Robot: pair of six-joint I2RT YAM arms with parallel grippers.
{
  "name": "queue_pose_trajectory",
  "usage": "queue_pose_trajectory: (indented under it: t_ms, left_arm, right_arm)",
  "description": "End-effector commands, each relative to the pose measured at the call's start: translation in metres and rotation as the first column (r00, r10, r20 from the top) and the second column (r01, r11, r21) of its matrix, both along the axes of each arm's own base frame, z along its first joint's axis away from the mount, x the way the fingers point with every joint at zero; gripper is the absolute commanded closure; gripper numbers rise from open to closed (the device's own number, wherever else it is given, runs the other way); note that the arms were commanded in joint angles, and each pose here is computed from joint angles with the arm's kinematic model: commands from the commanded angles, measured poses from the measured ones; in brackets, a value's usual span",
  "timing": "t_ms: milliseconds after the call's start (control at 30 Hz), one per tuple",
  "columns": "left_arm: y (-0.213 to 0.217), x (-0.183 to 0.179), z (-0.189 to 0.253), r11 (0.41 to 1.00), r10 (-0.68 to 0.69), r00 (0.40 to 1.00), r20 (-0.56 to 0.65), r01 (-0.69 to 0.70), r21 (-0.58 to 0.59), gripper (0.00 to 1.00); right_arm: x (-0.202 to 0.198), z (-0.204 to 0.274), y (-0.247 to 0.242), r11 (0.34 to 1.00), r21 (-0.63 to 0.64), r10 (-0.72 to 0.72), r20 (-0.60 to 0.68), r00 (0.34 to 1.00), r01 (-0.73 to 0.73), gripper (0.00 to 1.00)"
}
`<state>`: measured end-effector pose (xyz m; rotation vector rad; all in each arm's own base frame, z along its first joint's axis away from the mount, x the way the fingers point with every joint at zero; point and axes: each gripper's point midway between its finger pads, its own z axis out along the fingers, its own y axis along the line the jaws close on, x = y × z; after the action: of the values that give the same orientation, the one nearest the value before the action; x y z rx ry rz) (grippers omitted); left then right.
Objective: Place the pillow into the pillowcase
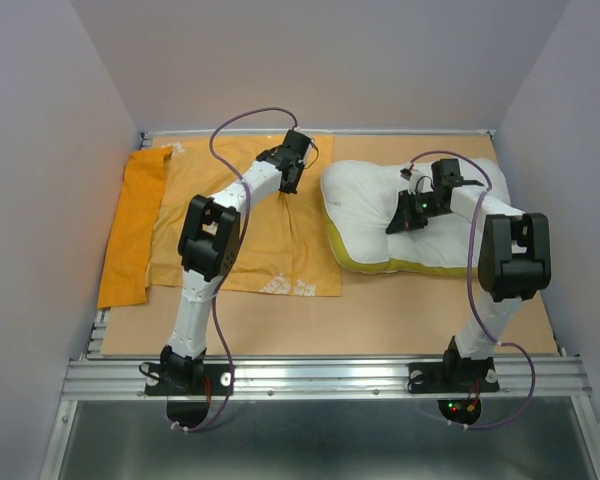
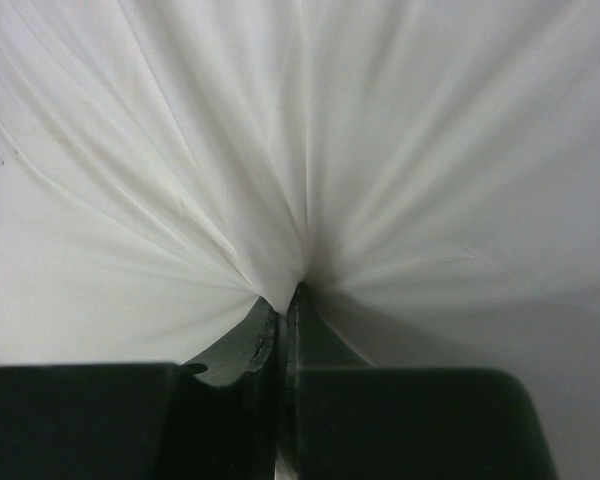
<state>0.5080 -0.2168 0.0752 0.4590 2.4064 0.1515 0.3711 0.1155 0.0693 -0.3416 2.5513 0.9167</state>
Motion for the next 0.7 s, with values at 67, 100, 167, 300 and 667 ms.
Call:
queue_pose_trajectory:
  t_ms: [67, 100, 167, 300, 667]
  left_arm:
    - [-0.007, -0.002, 0.071, 0.986, -0.094, 0.993, 0.067, 0.103, -0.131, 1.00]
    - [-0.007, -0.003, 0.082, 0.981, -0.109, 0.991, 0.079, 0.120, -0.150, 1.00]
    - [-0.011, -0.009, 0.090, 0.968, -0.161, 0.985, 0.068, 0.171, -0.186, 1.00]
    - [-0.014, -0.024, 0.115, 0.934, -0.250, 0.965, 0.077, 0.261, -0.245, 1.00]
    - [-0.004, -0.040, 0.137, 0.903, -0.299, 0.952, 0.071, 0.306, -0.301, 1.00]
  right_arm:
    - [0.013, 0.052, 0.008, 0.998, 0.058, -0.005, 0.098, 0.995, -0.001, 0.99]
    - [0.017, 0.062, 0.011, 0.997, 0.075, -0.008, 0.114, 0.993, 0.000, 0.99]
    - [0.020, 0.080, 0.015, 0.994, 0.107, -0.011, 0.139, 0.990, -0.004, 1.00]
    - [0.027, 0.123, 0.028, 0.976, 0.215, -0.011, 0.178, 0.984, -0.028, 0.99]
    - [0.022, 0.187, 0.090, 0.919, 0.323, 0.123, 0.314, 0.941, -0.228, 0.99]
